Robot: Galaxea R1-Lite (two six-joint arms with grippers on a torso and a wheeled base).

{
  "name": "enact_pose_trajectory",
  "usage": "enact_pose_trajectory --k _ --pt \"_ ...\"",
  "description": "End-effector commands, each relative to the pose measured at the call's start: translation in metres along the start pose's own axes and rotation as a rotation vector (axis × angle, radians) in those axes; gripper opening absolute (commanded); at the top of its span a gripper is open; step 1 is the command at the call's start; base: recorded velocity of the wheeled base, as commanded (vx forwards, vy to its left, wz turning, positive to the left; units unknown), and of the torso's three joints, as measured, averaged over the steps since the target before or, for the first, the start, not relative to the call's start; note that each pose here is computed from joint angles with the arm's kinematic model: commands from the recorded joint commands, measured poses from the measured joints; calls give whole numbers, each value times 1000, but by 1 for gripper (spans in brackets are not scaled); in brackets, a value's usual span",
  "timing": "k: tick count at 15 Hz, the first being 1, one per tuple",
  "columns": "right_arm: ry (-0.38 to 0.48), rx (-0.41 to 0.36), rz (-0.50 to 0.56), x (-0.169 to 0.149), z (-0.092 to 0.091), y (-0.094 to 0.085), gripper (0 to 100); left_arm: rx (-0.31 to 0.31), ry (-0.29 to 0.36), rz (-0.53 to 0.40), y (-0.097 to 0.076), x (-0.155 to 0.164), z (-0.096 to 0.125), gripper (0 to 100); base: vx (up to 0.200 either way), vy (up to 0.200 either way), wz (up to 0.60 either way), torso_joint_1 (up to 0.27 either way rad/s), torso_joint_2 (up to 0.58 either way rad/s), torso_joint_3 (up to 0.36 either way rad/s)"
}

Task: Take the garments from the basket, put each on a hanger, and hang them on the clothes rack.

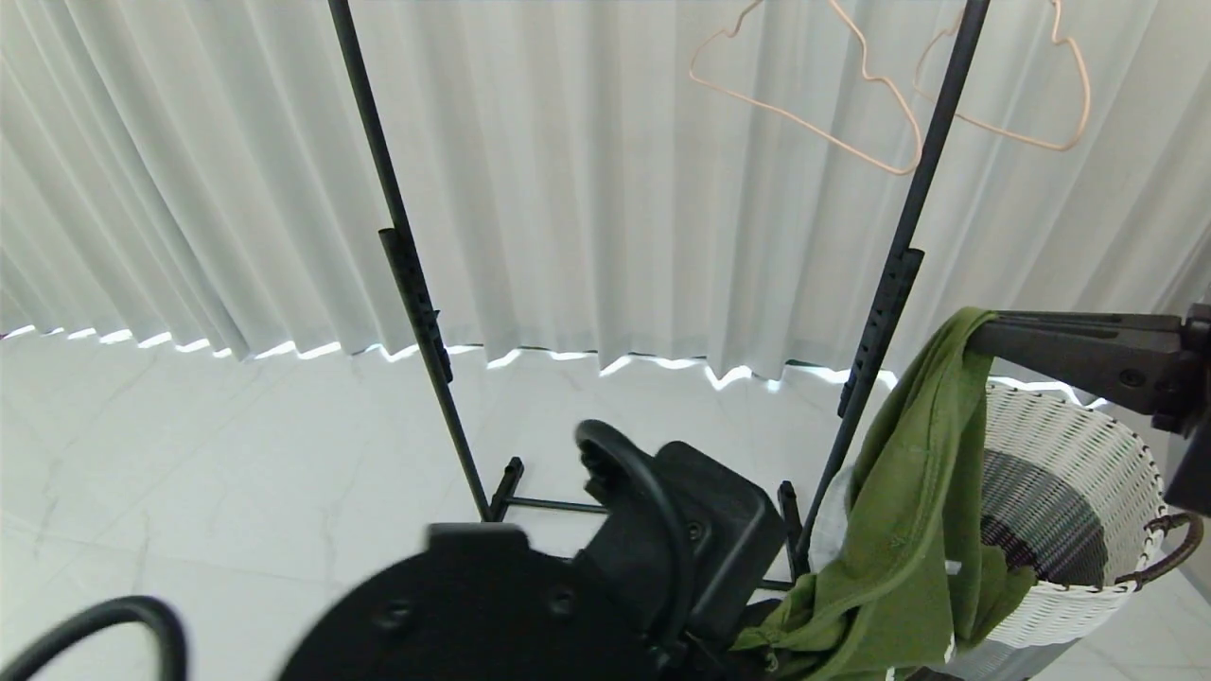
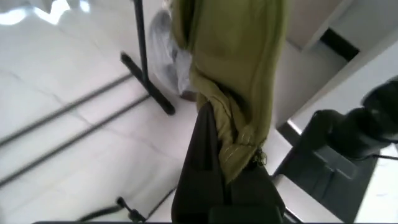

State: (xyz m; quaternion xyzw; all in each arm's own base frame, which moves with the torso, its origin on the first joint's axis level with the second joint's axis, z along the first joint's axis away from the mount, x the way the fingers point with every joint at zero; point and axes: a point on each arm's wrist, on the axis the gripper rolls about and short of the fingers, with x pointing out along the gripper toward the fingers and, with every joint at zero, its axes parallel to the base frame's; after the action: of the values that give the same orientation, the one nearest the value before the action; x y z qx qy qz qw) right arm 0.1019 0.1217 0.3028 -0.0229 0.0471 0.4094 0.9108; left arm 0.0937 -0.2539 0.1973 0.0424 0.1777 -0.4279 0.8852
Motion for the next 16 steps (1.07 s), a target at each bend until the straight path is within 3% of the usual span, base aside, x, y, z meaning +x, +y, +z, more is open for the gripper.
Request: enact_pose_trajectory --k 1,4,6,8,9,12,13,16 --pt "-17 -5 2 -5 2 0 0 -37 -149 36 11 -42 28 0 0 0 0 0 0 0" --pt "-22 -91 -5 0 4 0 0 -36 -216 120 30 -70 46 0 0 0 0 0 0 0" --pt "-39 -98 -18 -1 10 -2 0 -60 -290 149 37 -89 65 0 0 0 0 0 0 0" --pt "-62 -106 -26 -3 17 -3 0 -61 -301 168 40 -102 79 0 0 0 0 0 0 0" --pt "-72 -130 -54 -4 20 -7 0 -43 -298 221 47 -109 88 0 0 0 0 0 0 0" --pt "-97 -175 -118 -15 25 -16 0 214 -244 385 64 -114 89 0 0 0 0 0 0 0" --pt "-103 -177 -119 -15 28 -16 0 249 -232 392 64 -112 86 0 0 0 0 0 0 0" --pt "-137 -248 -162 -11 44 -22 0 224 -360 469 63 -122 122 0 0 0 0 0 0 0"
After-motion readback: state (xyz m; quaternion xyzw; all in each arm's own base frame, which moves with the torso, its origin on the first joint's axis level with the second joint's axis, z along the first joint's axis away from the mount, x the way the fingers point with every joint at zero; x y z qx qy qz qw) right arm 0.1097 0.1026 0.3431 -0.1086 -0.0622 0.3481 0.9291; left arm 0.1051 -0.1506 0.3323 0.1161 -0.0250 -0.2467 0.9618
